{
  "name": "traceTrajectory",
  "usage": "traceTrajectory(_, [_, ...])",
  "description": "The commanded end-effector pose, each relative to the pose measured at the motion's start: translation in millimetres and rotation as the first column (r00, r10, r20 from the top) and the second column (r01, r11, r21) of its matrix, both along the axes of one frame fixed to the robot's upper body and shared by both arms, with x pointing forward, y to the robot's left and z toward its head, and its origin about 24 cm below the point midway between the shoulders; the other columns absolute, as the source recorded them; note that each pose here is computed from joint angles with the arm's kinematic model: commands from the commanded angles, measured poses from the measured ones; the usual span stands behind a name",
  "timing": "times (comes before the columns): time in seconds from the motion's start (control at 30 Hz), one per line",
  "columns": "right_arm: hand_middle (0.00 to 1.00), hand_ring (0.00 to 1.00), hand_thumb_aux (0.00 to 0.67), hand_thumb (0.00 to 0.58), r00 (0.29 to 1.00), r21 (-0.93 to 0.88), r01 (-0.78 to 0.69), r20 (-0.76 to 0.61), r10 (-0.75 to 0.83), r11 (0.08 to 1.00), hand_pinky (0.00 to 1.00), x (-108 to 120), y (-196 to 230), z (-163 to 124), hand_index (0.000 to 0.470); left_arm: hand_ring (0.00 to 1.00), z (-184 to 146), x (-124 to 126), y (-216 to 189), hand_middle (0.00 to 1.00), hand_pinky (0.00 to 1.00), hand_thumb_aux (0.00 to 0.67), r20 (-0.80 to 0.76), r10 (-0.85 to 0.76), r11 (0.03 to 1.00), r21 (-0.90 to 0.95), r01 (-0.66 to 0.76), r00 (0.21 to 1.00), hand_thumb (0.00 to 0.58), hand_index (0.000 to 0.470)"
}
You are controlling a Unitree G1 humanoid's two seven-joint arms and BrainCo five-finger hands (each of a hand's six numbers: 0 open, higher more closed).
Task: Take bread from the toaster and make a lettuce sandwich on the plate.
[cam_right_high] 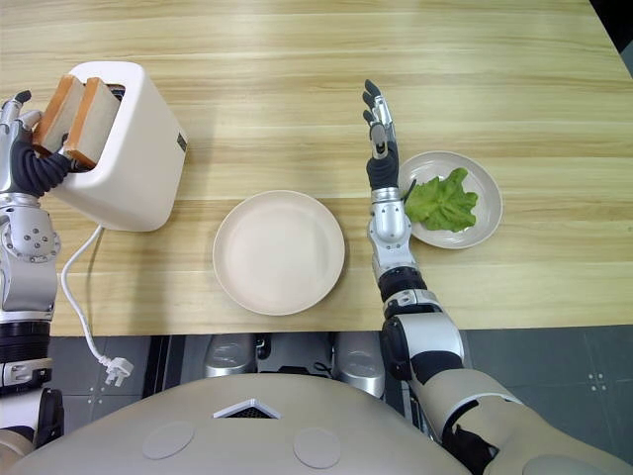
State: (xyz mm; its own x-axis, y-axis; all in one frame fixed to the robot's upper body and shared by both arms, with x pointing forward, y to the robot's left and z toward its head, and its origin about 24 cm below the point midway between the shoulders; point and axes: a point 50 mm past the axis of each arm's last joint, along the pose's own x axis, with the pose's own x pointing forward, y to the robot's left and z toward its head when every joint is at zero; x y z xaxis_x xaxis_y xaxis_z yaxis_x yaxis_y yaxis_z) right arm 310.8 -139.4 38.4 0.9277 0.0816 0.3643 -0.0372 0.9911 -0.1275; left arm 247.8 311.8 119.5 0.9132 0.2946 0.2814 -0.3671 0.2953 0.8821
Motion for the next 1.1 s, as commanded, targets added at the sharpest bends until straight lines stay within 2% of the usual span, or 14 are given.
traceTrajectory(0.03, [0.0,0.0,0.0,0.0,1.0,-0.007,0.003,-0.014,-0.003,1.0,0.0,1.3,-0.1,-1.7,0.0,1.0,39.6,-1.6,-7.4,1.0,1.0,0.67,0.215,-0.036,0.999,0.029,0.03,0.976,0.58,0.46])
traceTrajectory(0.17, [0.0,0.0,0.0,0.0,1.0,-0.009,0.008,-0.013,-0.008,1.0,0.0,2.6,-0.4,-1.1,0.0,1.0,67.9,-4.5,-29.7,1.0,1.0,0.67,0.375,-0.133,0.991,0.055,0.121,0.917,0.58,0.46])
traceTrajectory(0.27, [0.0,0.0,0.0,0.0,0.999,-0.036,0.036,0.03,-0.034,0.999,0.0,5.5,-6.7,6.5,0.0,1.0,99.7,-14.5,-40.8,1.0,1.0,0.67,0.554,-0.157,0.987,0.112,0.113,0.818,0.58,0.46])
traceTrajectory(0.33, [0.0,0.0,0.0,0.0,0.993,-0.073,0.071,0.096,-0.063,0.995,0.0,7.4,-15.0,17.1,0.0,1.0,116.3,-21.0,-46.8,1.0,1.0,0.67,0.621,-0.179,0.984,0.131,0.124,0.764,0.58,0.46])
traceTrajectory(0.4, [0.0,0.0,0.0,0.0,0.977,-0.158,0.119,0.197,-0.086,0.98,0.0,9.0,-29.2,34.1,0.0,1.0,125.1,-24.1,-60.7,1.0,1.0,0.67,0.638,-0.247,0.968,0.132,0.212,0.729,0.58,0.46])
traceTrajectory(0.47, [0.0,0.0,0.0,0.0,0.943,-0.299,0.184,0.321,-0.083,0.936,0.0,6.0,-46.1,52.4,0.0,1.0,117.1,-18.1,-80.0,1.0,1.0,0.67,0.569,-0.347,0.92,0.051,0.388,0.746,0.58,0.46])
traceTrajectory(0.53, [0.0,0.0,0.0,0.0,0.91,-0.468,0.277,0.407,-0.073,0.839,0.0,0.0,-64.3,60.8,0.0,1.0,93.1,-7.1,-102.8,1.0,1.0,0.67,0.424,-0.483,0.809,-0.118,0.576,0.766,0.58,0.46])
traceTrajectory(0.6, [0.0,0.0,0.0,0.0,0.894,-0.613,0.366,0.442,-0.08,0.701,0.0,-6.3,-88.6,57.6,0.0,1.0,58.2,0.2,-126.7,1.0,1.0,0.67,0.25,-0.637,0.655,-0.323,0.683,0.729,0.58,0.46])
traceTrajectory(0.67, [0.0,0.0,0.0,0.0,0.888,-0.719,0.418,0.452,-0.083,0.556,0.0,-14.5,-113.0,48.8,0.0,1.0,29.2,-1.1,-145.0,1.0,1.0,0.67,0.169,-0.759,0.485,-0.497,0.72,0.629,0.58,0.46])
traceTrajectory(0.73, [0.0,0.0,0.0,0.0,0.894,-0.818,0.437,0.441,-0.08,0.374,0.0,-24.9,-138.7,33.8,0.0,1.0,8.1,-2.5,-153.5,1.0,1.0,0.67,0.136,-0.823,0.37,-0.607,0.703,0.551,0.58,0.46])
traceTrajectory(0.83, [0.0,0.0,0.0,0.0,0.92,-0.905,0.392,0.382,-0.091,0.166,0.0,-42.8,-173.1,14.0,0.0,1.0,-27.7,1.3,-158.5,1.0,1.0,0.67,0.072,-0.849,0.308,-0.736,0.602,0.523,0.58,0.46])
traceTrajectory(0.93, [0.0,0.0,0.0,0.0,0.942,-0.945,0.327,0.326,-0.075,0.008,0.0,-52.1,-191.1,3.5,0.0,1.0,-58.8,-2.1,-166.5,1.0,1.0,0.67,-0.001,-0.867,0.302,-0.797,0.523,0.498,0.58,0.46])
traceTrajectory(1.1, [0.0,0.0,0.0,0.0,0.968,-0.965,0.239,0.246,-0.056,-0.11,0.0,-46.8,-197.5,1.5,0.0,1.0,-81.7,-1.5,-169.5,1.0,1.0,0.67,-0.11,-0.862,0.393,-0.762,0.515,0.495,0.58,0.46])
